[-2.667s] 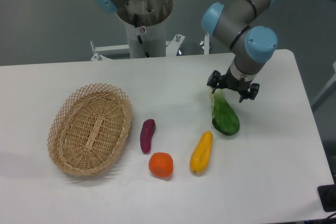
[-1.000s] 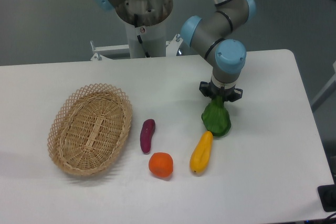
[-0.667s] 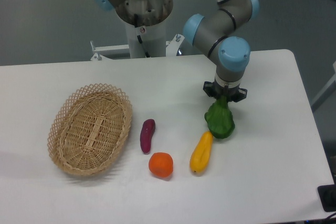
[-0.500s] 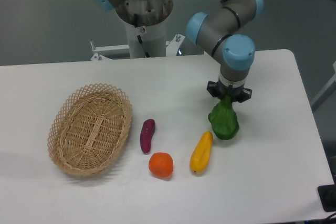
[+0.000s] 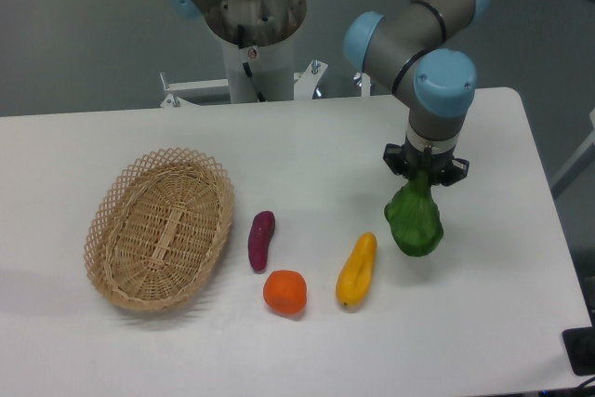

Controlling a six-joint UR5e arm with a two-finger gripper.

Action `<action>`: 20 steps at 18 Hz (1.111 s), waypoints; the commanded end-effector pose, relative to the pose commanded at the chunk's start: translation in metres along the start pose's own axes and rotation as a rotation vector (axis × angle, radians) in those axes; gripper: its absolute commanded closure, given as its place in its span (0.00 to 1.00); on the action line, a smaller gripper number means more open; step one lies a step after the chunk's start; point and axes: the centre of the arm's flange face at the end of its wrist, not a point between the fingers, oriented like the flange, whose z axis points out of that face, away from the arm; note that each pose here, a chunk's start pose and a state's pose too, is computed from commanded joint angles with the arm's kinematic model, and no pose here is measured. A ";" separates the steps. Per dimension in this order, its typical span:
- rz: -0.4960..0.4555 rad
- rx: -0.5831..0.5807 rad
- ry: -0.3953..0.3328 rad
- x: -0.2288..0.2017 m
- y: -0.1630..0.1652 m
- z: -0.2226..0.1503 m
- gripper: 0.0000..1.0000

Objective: Pick up the green vegetable from the table
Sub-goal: 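Lift the grasped bok choy up off the table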

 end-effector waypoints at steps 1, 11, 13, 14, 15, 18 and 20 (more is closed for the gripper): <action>0.004 0.008 -0.008 -0.002 -0.004 -0.004 0.66; 0.074 0.007 -0.013 -0.008 -0.057 -0.019 0.66; 0.076 0.010 -0.015 -0.009 -0.058 -0.020 0.66; 0.082 0.012 -0.019 -0.011 -0.059 -0.022 0.66; 0.094 0.011 -0.018 -0.012 -0.059 -0.021 0.66; 0.100 0.012 -0.020 -0.014 -0.058 -0.022 0.66; 0.099 0.012 -0.018 -0.015 -0.057 -0.021 0.66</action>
